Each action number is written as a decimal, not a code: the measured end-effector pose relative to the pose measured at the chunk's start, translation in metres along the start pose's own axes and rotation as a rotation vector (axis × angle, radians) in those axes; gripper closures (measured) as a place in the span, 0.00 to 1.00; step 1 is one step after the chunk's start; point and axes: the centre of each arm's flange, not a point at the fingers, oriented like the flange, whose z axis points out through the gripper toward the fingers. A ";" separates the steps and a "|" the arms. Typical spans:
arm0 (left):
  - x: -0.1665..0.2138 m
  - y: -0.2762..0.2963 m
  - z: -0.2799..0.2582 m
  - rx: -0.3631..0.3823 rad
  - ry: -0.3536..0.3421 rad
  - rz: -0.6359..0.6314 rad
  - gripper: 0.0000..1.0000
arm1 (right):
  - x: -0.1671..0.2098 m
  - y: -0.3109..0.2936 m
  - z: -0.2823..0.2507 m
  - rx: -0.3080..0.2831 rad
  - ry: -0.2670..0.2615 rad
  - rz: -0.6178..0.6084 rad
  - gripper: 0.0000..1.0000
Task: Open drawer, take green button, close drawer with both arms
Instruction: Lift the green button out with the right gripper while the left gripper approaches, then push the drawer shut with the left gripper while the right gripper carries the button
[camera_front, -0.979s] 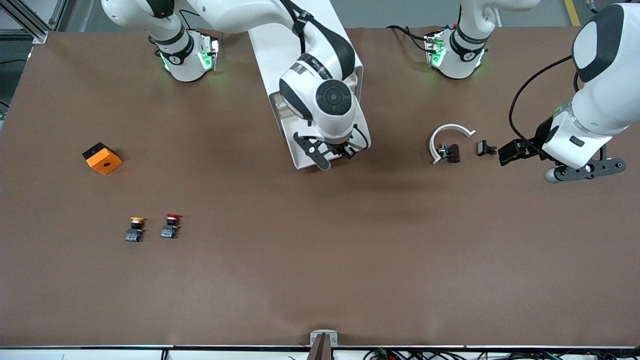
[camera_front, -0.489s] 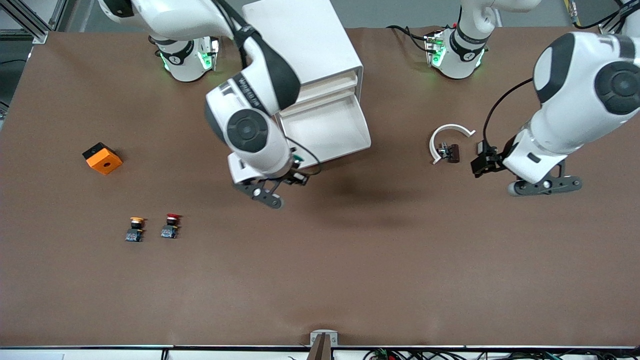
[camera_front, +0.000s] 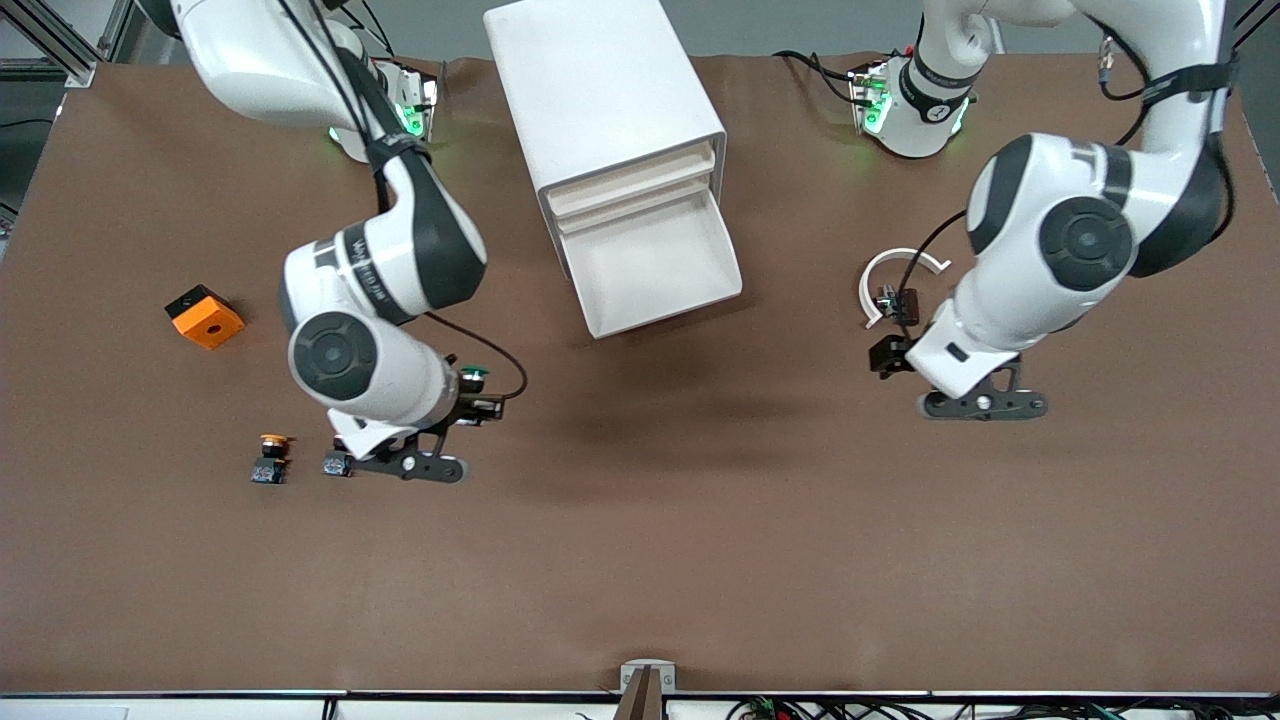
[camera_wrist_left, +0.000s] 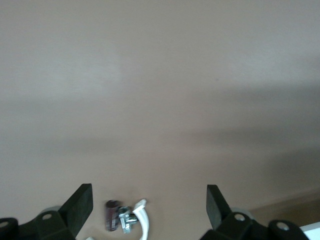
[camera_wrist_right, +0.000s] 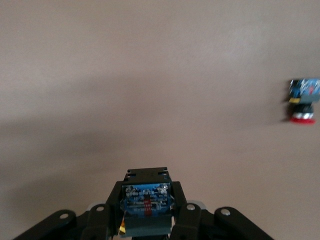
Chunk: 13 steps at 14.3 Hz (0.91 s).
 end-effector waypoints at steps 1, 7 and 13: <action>-0.001 0.017 0.012 0.002 0.000 -0.004 0.00 | 0.008 0.014 0.003 0.004 0.010 -0.027 0.58; -0.026 0.127 0.091 0.019 0.003 -0.080 0.00 | 0.036 0.078 0.045 -0.022 0.050 -0.093 0.58; -0.069 0.215 0.166 0.007 -0.009 -0.186 0.00 | 0.030 0.104 0.124 -0.019 0.120 -0.071 0.58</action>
